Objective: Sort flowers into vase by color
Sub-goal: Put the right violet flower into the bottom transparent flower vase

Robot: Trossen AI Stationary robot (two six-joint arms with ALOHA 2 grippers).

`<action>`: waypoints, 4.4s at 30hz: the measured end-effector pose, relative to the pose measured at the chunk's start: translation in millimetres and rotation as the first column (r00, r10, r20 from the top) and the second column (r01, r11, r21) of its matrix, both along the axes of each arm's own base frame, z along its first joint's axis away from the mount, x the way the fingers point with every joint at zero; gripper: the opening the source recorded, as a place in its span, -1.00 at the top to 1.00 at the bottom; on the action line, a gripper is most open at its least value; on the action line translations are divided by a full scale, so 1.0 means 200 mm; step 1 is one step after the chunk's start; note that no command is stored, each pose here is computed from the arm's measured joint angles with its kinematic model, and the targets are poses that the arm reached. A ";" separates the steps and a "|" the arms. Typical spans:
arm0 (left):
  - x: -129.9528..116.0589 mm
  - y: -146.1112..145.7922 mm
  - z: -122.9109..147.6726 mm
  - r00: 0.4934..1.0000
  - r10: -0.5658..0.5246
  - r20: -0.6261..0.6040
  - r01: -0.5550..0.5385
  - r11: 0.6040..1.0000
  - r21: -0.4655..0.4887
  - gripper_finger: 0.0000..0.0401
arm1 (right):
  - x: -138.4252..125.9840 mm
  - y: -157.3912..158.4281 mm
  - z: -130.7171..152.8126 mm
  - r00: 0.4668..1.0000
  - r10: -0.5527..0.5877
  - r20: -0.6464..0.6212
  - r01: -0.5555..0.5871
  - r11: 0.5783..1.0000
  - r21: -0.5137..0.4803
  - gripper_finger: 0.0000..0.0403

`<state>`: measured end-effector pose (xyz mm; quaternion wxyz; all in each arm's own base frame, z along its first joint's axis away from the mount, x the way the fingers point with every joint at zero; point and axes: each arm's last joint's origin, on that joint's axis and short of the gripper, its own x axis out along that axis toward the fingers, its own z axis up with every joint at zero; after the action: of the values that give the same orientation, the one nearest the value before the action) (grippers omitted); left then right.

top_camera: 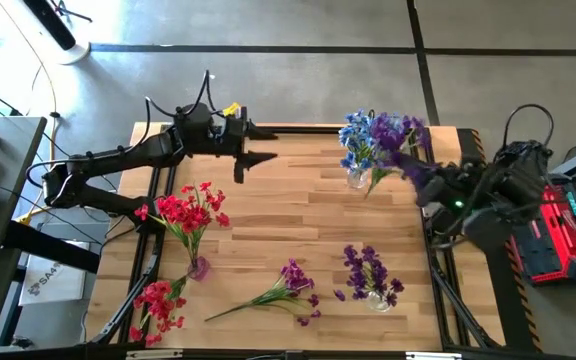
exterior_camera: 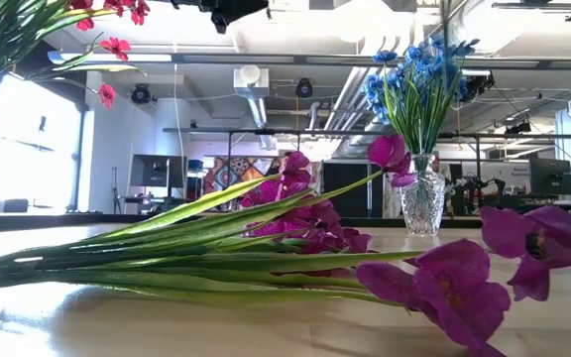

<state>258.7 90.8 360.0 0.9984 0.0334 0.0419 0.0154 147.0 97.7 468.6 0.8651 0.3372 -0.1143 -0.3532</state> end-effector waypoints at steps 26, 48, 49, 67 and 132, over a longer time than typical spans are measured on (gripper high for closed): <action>0.09 -0.10 0.02 0.977 -0.184 0.110 0.182 0.983 0.026 -0.15 | 0.69 -0.27 0.16 0.973 0.229 -0.007 -0.217 0.911 -0.350 1.00; 0.16 -0.08 0.01 0.973 -0.140 0.185 0.124 0.988 0.097 -0.06 | 0.73 -0.41 0.16 0.968 0.252 -0.020 -0.238 0.880 -0.410 1.00; 0.16 -0.08 0.01 0.972 -0.142 0.185 0.122 0.986 0.114 -0.06 | 0.73 -0.41 0.17 0.965 0.262 -0.014 -0.244 0.877 -0.415 1.00; 0.23 -0.06 -0.06 0.977 -0.125 0.171 0.117 0.992 0.054 0.27 | 0.79 -0.45 0.15 0.925 0.380 -0.004 -0.338 0.818 -0.465 1.00; 0.20 -0.13 -0.10 0.988 -0.154 0.025 0.156 0.978 -0.138 0.98 | 1.09 -0.46 -0.25 0.835 0.341 -0.431 -0.484 0.828 -0.283 0.92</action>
<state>298.7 65.7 340.2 0.9968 -0.0332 0.0332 -0.0652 364.4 6.1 418.8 0.9757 0.1088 0.0577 -0.1810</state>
